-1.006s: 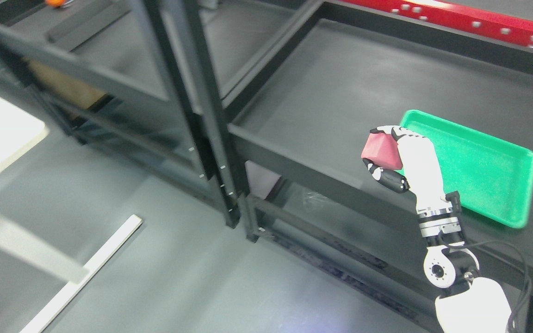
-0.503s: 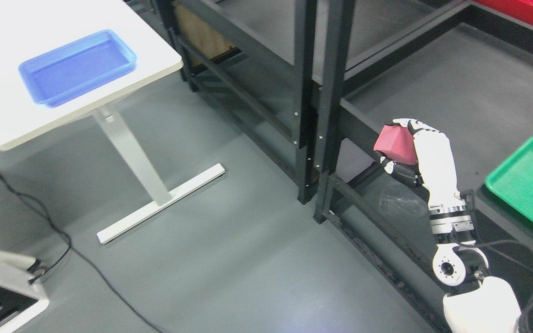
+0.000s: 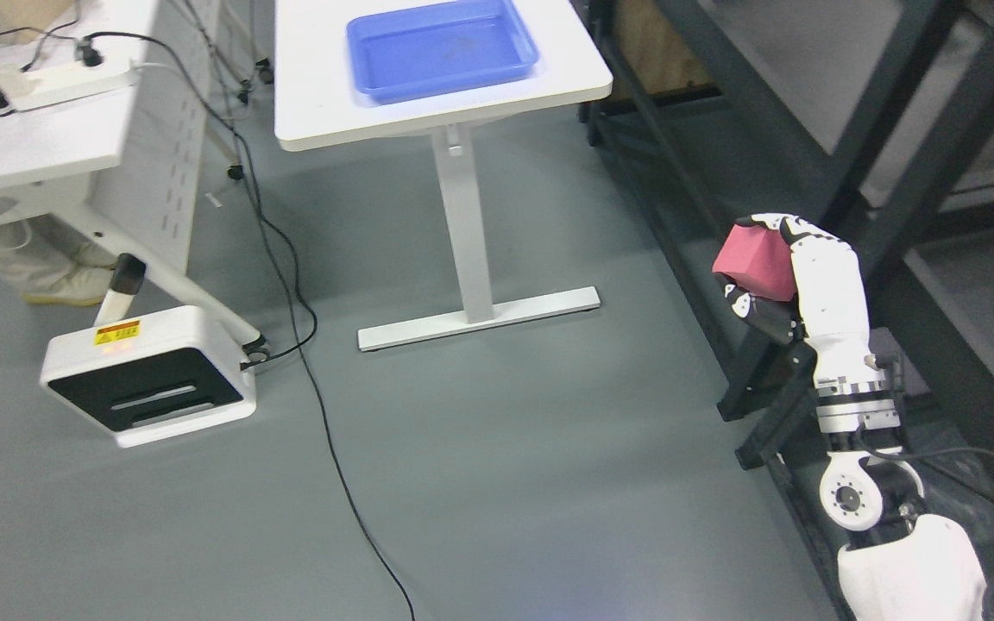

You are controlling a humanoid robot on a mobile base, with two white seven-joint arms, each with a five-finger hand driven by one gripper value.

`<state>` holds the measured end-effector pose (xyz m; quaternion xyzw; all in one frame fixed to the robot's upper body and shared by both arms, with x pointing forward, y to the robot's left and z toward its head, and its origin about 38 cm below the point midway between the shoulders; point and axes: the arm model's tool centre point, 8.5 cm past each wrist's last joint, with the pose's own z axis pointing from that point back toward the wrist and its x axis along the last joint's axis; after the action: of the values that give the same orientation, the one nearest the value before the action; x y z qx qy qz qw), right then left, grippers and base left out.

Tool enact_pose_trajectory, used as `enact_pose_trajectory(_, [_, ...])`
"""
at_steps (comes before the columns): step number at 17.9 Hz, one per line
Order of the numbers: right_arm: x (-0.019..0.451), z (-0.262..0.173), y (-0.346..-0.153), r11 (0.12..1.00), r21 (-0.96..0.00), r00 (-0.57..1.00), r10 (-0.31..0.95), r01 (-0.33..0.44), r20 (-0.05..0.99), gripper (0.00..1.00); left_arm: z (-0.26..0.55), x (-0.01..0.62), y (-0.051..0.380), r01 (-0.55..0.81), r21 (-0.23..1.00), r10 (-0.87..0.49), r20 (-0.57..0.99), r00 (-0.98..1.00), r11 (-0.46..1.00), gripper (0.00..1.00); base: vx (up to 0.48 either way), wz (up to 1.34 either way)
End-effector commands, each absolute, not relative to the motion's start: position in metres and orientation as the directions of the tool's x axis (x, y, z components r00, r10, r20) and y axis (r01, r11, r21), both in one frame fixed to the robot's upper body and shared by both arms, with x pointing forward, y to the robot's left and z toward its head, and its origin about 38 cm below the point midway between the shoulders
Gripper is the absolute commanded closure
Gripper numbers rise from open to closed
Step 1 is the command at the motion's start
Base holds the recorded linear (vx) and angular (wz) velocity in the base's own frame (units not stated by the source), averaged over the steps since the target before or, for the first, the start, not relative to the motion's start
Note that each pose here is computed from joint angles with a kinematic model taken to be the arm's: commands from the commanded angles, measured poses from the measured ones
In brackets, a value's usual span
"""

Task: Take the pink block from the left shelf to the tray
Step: 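Turn and drive toward the blue tray holding the block in the right hand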

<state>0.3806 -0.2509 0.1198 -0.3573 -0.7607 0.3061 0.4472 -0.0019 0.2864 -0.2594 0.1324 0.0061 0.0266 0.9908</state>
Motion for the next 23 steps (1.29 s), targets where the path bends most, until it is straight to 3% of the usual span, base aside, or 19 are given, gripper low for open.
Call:
enact_pose_trajectory(1, [0.377,0.123,-0.258,0.585,-0.760,-0.373,0.797,0.283,0.475,0.96,-0.258,0.023,0.297,-0.060,0.276,0.050,0.043,0.998,0.959,0.00,0.085,0.83])
enact_pose_trajectory(10, [0.372,0.128,-0.253,0.601,-0.747,-0.421,0.778,0.285,0.466,0.97,-0.258,0.023,0.297,-0.060,0.276,0.050,0.043,0.998,0.959,0.00,0.150,0.43])
enact_pose_trajectory(18, [0.364,0.119,-0.234,0.631,-0.738,-0.465,0.742,0.241,0.482,0.98,-0.258,0.023,0.297,-0.060,0.276,0.050,0.043,0.998,0.959,0.00,0.201,0.06])
enact_pose_trajectory(23, [0.365,0.120,-0.233,0.632,-0.736,-0.473,0.739,0.240,0.480,0.98,-0.258,0.024,0.297,-0.060,0.276,0.050,0.044,0.998,0.959,0.00,0.215,-0.09])
